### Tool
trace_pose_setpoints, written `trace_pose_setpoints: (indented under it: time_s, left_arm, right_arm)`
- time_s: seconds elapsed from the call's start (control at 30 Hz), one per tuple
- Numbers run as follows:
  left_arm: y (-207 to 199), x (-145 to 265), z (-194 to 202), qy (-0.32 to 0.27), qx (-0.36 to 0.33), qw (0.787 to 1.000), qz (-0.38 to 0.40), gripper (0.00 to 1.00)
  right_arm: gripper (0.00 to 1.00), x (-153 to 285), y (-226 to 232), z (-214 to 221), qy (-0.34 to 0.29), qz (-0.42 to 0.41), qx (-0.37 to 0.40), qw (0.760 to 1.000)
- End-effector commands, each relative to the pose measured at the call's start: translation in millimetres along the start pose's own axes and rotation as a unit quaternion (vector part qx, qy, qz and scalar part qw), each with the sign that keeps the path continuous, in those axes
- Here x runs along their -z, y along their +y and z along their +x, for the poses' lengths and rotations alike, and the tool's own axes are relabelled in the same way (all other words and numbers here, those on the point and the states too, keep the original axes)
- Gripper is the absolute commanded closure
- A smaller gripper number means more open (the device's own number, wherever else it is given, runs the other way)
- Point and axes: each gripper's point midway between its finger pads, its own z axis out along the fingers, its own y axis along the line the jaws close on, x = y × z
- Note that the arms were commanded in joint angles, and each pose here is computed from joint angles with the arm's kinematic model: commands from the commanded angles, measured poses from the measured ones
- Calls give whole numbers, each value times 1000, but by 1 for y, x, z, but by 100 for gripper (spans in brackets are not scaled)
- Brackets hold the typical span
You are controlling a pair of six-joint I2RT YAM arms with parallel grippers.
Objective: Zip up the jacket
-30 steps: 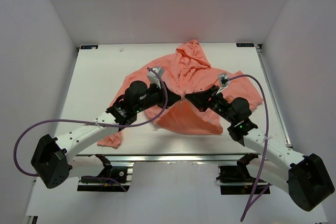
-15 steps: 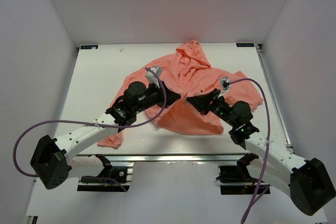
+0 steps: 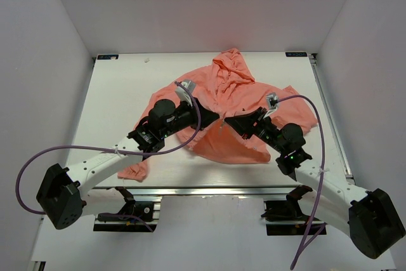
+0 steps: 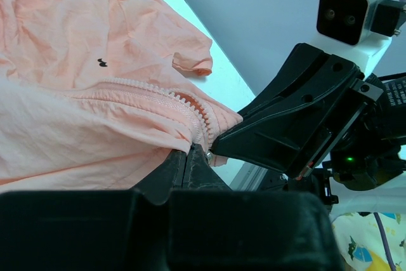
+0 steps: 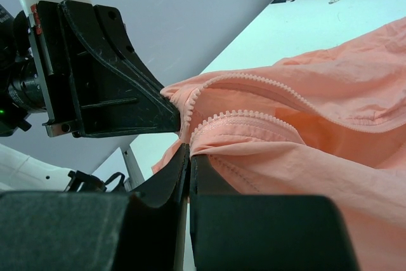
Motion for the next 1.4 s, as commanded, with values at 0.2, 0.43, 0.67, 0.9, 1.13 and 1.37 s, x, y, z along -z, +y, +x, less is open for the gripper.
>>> trace_pose_setpoints:
  time_s: [0.2, 0.43, 0.67, 0.9, 1.13, 1.37]
  left_arm:
    - [-12, 1, -2, -4, 1, 1000, 28, 100]
    - [-11, 1, -3, -6, 0, 1000, 26, 100]
    - [-13, 0, -3, -4, 2, 1000, 29, 100]
    - [-14, 0, -5, -6, 1, 1000, 30, 100]
    - [-14, -1, -2, 0, 4, 999, 32, 100]
    - [-17, -1, -2, -1, 3, 999, 40, 100]
  right_arm:
    - [100, -2, 18, -24, -47, -36, 16, 998]
    - [100, 0, 17, -25, -51, -33, 16, 998]
    - [100, -1, 17, -23, -46, -33, 10, 998]
    - [100, 3, 15, -19, -36, -23, 12, 999]
    - [100, 4, 13, -16, -29, -20, 7, 999]
    - [100, 3, 12, -17, -32, -17, 1, 999]
